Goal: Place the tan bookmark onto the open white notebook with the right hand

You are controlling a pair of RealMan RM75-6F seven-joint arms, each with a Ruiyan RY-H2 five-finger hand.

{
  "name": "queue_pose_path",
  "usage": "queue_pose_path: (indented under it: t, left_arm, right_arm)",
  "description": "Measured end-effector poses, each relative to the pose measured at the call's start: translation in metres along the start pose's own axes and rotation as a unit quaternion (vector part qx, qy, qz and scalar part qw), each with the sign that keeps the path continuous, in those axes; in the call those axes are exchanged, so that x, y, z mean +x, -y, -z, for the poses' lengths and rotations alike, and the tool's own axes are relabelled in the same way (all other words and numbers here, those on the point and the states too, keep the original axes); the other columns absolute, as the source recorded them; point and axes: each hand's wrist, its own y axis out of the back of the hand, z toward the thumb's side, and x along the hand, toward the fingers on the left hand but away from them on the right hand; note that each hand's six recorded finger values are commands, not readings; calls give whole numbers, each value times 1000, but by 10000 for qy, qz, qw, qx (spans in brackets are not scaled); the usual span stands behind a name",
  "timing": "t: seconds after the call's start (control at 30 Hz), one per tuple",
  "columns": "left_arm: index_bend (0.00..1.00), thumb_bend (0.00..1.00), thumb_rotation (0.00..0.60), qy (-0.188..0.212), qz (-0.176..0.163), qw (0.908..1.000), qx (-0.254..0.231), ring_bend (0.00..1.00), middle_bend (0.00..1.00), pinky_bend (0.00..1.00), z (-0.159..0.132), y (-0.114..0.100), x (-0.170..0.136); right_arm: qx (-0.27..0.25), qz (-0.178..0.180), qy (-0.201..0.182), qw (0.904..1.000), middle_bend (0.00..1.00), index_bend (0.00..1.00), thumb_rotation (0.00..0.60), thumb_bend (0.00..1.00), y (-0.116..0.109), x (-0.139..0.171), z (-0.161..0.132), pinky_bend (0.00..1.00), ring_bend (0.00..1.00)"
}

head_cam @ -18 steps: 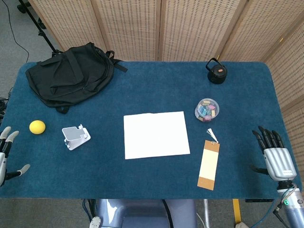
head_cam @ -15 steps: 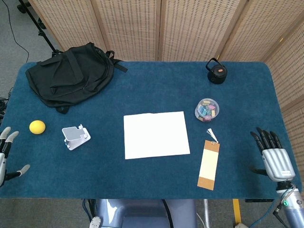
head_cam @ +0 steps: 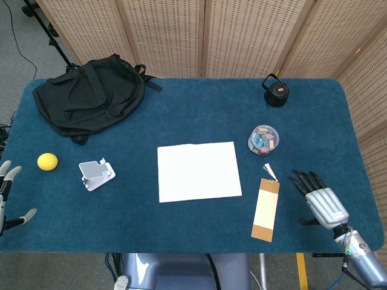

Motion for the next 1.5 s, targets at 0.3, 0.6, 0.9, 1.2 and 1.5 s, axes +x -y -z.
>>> queue_pose_path:
  t: [0.3, 0.6, 0.9, 1.2, 1.5]
  left_arm:
    - [0, 0, 600, -157, 46, 9998, 78, 0, 0, 0, 4, 5, 3]
    - [0, 0, 600, -145, 93, 9998, 102, 0, 0, 0, 2, 8, 2]
    - [0, 0, 600, -155, 118, 9997, 140, 0, 0, 0, 2, 11, 3]
    - [0, 0, 600, -156, 134, 9997, 153, 0, 0, 0, 2, 12, 4]
    - [0, 0, 600, -151, 158, 9996, 156, 0, 0, 0, 2, 13, 4]
  right_arm:
    - [882, -536, -1571, 9822, 0, 134, 600, 3, 6, -40, -19, 0, 0]
    - [1469, -817, -2900, 9422, 0, 159, 600, 2, 25, -54, -43, 0, 0]
    - [1869, -864, -3186, 9253, 0, 186, 600, 12, 35, -58, -48, 0, 0]
    - [2396, -722, -3313, 9097, 0, 194, 600, 28, 42, -60, -42, 0, 0]
    - [2697, -748, -3290, 9019, 0, 194, 600, 28, 52, -58, -30, 0, 0]
